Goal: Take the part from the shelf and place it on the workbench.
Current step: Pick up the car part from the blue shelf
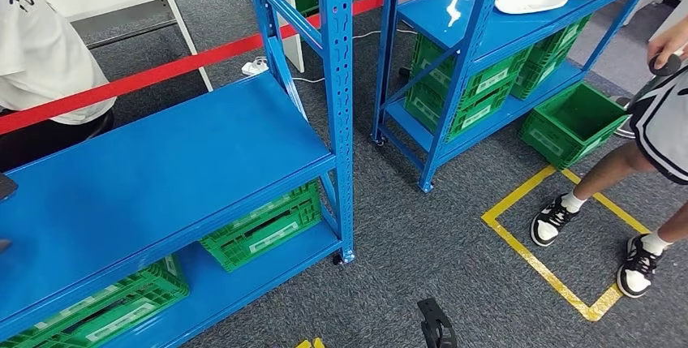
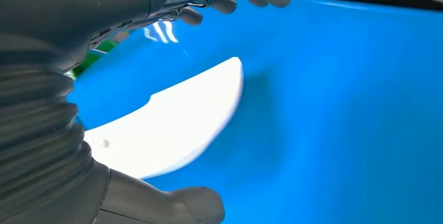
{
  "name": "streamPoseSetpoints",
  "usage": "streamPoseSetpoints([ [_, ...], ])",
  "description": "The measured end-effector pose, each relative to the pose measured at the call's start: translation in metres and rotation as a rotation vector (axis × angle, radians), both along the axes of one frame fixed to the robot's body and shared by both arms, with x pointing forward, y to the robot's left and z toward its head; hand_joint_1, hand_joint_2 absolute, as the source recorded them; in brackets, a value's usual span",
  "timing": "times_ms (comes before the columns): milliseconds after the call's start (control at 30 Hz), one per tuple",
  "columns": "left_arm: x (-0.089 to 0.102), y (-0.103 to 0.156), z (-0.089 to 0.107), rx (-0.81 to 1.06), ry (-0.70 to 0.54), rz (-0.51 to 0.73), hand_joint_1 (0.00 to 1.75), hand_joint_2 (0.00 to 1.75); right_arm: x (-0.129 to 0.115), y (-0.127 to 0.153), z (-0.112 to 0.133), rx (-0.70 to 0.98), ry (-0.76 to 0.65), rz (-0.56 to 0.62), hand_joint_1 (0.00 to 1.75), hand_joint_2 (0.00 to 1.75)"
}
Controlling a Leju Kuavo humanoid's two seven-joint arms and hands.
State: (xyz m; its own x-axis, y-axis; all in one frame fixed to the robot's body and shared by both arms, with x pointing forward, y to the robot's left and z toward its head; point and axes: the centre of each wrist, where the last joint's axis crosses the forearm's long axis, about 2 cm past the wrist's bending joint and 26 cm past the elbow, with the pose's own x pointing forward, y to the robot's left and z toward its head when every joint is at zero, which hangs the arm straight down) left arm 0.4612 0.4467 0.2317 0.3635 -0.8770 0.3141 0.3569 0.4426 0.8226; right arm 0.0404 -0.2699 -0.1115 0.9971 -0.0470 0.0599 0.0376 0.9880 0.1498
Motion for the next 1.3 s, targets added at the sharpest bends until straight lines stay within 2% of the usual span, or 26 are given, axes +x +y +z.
streamPoseSetpoints([
  [467, -0.007, 0.013, -0.006, 0.090, 0.103, 0.118, 0.00, 1.75, 0.000, 0.000, 0.000, 0.000, -0.003, 0.009, 0.00, 0.00],
  [733, -0.020, 0.026, -0.024, 0.118, 0.186, 0.180, 0.00, 1.75, 0.000, 0.000, 0.000, 0.000, -0.001, 0.015, 0.00, 0.00],
  [1033, -0.028, 0.029, -0.038, 0.127, 0.229, 0.206, 0.00, 1.75, 0.000, 0.000, 0.000, -0.001, 0.000, 0.019, 0.00, 0.00],
  [1067, -0.028, 0.029, -0.040, 0.128, 0.234, 0.210, 0.08, 1.75, 0.000, 0.000, 0.000, -0.001, 0.000, 0.019, 0.00, 0.00],
  [1167, -0.032, 0.029, -0.046, 0.136, 0.237, 0.222, 1.39, 1.75, 0.000, 0.000, 0.000, -0.001, 0.001, 0.019, 0.00, 0.00],
  [1200, -0.033, 0.029, -0.048, 0.141, 0.233, 0.227, 1.75, 1.75, 0.000, 0.000, 0.000, -0.001, 0.001, 0.018, 0.00, 0.00],
  [1300, -0.036, 0.029, -0.055, 0.154, 0.215, 0.237, 1.75, 1.75, 0.001, 0.000, 0.000, -0.001, 0.001, 0.013, 0.00, 0.00],
])
